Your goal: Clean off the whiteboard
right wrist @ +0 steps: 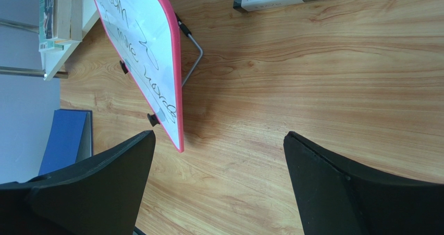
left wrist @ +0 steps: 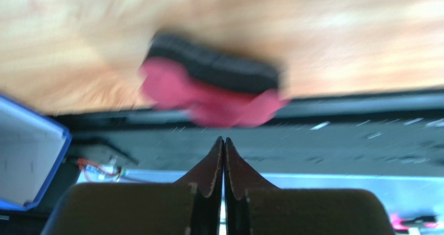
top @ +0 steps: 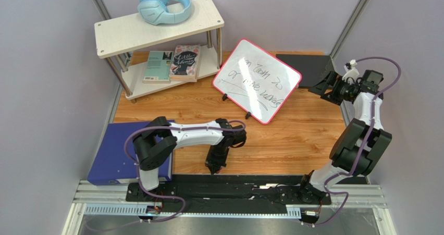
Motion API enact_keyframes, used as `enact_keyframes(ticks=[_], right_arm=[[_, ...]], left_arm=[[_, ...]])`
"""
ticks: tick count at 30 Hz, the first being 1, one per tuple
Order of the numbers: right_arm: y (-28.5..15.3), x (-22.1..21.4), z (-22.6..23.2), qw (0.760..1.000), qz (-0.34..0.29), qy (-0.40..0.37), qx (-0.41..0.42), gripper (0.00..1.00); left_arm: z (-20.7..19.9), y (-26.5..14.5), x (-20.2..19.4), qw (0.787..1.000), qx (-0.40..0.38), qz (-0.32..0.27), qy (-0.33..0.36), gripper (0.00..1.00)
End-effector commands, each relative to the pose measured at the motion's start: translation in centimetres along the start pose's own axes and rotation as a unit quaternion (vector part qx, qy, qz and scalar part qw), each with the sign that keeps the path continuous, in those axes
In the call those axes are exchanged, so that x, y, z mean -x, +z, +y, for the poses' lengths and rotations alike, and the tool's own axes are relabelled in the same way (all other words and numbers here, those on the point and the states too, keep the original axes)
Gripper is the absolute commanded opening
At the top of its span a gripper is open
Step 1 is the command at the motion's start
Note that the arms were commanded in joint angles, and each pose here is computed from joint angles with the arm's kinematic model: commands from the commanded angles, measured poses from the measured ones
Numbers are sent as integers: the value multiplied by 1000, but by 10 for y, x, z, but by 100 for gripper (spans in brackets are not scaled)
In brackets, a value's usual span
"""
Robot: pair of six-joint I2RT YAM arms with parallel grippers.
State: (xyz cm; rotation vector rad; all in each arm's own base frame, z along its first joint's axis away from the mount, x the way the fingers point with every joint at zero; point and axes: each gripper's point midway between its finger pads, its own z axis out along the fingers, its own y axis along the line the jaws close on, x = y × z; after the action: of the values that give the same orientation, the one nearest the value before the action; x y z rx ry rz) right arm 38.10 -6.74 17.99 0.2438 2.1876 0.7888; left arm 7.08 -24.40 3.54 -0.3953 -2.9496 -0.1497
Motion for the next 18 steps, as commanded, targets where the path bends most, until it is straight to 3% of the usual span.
enact_keyframes(ticks=[1,8,18], right_arm=[[-2,8,0,1000,-10,9,22,100],[-8,9,-4,999,-16,19,30,100],[-7,6,-6,999,-12,24,32,99]], left_arm=[[-16,-4,27,999,20,-25,21,0],[-17,4,60,997,67,-44,10,0],[0,-18,139,992,32,-120,-36,0]])
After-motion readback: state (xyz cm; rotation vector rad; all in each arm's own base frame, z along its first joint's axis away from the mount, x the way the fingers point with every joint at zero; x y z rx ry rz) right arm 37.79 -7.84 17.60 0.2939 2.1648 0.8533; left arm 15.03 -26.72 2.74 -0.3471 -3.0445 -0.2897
